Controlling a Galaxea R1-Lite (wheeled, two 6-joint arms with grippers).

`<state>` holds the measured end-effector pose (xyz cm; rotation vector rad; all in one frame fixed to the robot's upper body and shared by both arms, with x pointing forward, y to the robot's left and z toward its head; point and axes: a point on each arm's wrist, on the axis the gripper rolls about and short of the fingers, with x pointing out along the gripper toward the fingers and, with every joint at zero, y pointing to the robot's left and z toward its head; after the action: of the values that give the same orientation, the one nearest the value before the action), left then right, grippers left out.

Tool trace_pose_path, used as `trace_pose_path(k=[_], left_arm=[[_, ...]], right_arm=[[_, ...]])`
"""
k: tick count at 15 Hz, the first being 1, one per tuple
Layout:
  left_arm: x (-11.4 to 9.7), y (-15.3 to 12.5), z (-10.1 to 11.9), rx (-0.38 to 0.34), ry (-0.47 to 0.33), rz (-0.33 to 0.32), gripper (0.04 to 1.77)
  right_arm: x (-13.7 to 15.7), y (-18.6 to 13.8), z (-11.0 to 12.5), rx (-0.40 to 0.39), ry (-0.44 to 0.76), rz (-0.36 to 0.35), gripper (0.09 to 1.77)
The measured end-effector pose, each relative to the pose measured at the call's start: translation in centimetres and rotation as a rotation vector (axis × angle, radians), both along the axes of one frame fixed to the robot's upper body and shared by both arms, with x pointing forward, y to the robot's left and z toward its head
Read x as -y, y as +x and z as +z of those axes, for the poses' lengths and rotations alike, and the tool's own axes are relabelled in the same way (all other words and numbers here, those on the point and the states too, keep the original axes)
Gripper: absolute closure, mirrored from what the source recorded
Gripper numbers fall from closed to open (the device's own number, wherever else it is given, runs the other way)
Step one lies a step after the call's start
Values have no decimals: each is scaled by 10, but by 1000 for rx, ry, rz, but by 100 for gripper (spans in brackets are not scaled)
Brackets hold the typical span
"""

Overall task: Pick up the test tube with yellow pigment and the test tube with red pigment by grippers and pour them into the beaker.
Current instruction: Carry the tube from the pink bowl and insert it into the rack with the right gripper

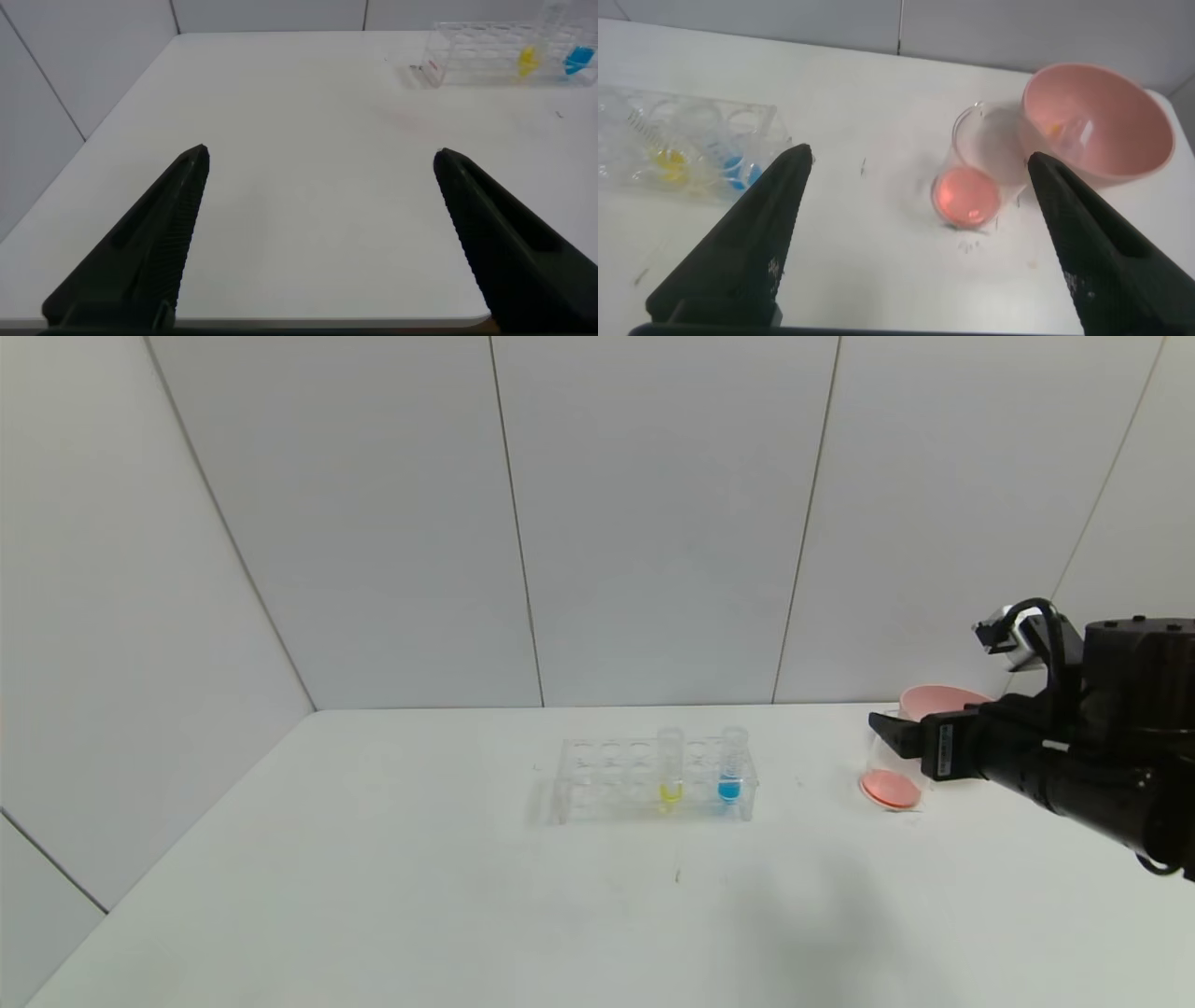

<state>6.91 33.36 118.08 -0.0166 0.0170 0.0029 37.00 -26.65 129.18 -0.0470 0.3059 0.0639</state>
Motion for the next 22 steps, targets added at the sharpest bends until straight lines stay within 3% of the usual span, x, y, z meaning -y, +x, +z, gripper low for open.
trace_pose_path(k=[4, 12, 19, 22], left_arm=[[0, 0, 0, 0, 0, 0, 9], [0, 0, 0, 0, 0, 0, 9], [0, 0, 0, 0, 0, 0, 9], [0, 0, 0, 0, 0, 0, 9]], right_arm=[[-24, -51, -10, -115, 90, -138, 18], [-86, -92, -15, -136, 128, 46, 16], [-159, -77, -23, -126, 92, 124, 16], [-189, -64, -30, -108, 84, 116, 16]])
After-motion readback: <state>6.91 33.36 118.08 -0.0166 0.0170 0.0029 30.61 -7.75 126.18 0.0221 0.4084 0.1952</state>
